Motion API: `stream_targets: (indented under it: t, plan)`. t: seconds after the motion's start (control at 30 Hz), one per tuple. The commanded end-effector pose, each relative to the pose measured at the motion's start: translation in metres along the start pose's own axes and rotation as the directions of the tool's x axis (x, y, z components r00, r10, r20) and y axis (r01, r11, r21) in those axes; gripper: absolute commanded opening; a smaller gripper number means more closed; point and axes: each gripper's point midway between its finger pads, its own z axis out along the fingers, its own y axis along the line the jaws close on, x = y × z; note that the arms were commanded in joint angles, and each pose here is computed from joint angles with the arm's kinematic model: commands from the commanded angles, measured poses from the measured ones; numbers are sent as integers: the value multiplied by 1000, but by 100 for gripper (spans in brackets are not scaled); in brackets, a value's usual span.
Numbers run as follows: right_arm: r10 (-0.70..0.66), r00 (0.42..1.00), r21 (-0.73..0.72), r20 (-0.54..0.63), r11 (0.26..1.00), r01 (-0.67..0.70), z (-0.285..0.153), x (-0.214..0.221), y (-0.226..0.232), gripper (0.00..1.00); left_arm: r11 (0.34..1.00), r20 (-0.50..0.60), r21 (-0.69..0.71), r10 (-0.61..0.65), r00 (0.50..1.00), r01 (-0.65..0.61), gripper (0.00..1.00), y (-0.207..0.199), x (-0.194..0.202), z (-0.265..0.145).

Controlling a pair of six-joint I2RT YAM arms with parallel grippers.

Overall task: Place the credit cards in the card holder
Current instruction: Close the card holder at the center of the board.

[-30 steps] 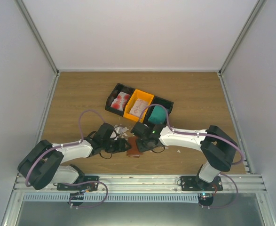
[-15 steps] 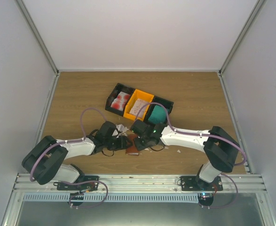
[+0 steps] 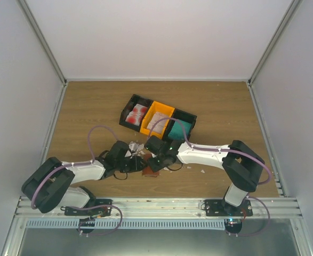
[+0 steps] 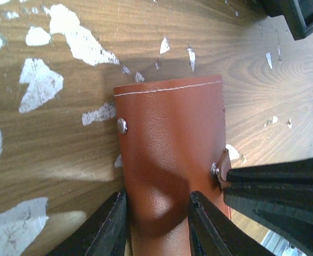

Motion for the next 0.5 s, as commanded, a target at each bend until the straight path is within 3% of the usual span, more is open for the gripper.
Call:
stream_targets:
  t: [0.0,0.37,0.47]
  plan:
    - [7,999,-19,54,1000,-6,2,-19,8,0,999,-35,-21,-46,998,45,34,15,20,-2]
    - [76,995,14,67,997,-77,-5,-13,-22,1,999,-8,20,-44,999,45,32,11,23,-9]
    - [65,996,39,56,997,-67,-6,-13,-25,6,999,-1,33,-32,999,32,33,8,21,-9]
